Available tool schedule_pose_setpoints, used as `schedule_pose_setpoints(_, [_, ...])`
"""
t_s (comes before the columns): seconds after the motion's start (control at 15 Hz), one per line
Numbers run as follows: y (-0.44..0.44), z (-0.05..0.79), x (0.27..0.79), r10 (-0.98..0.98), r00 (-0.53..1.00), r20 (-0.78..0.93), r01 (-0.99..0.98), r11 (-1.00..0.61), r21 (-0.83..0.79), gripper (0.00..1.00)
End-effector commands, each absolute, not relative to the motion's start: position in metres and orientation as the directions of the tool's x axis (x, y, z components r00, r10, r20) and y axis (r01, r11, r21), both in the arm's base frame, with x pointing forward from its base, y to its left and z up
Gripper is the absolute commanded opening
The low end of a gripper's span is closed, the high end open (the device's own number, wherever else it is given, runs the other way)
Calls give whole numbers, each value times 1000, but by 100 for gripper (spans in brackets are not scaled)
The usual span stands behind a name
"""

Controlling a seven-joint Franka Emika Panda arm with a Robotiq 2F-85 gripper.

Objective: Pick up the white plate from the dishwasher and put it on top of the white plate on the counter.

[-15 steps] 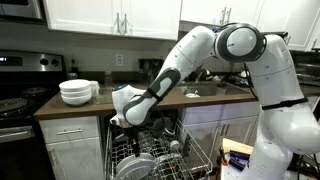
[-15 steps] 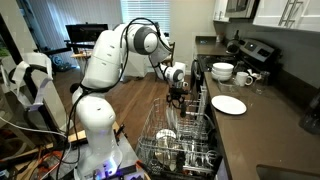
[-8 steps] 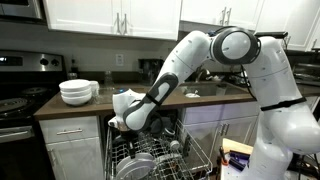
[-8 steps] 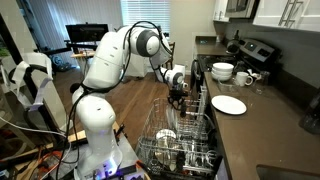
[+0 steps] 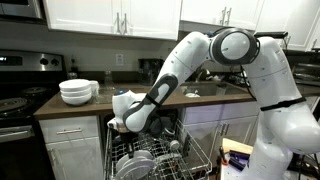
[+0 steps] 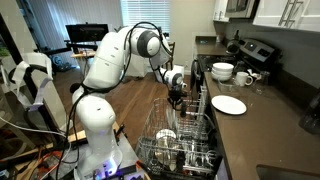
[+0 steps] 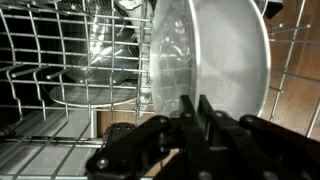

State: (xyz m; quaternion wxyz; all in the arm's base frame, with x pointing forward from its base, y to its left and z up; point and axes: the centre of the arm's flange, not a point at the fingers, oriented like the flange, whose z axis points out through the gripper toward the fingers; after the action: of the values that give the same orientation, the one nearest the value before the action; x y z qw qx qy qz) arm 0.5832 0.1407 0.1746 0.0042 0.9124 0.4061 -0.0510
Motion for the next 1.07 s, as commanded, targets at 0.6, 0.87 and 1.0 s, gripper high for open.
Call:
schedule_pose_setpoints(0.6, [101,259,571,692,693,-205,668,-722,-180,1])
schedule_pose_setpoints(0.87, [94,313,563,669,701,-248,653,-741,-154,1])
schedule_pose_setpoints(1.0, [99,343,556,664,702,-259,657,-744,-125,1])
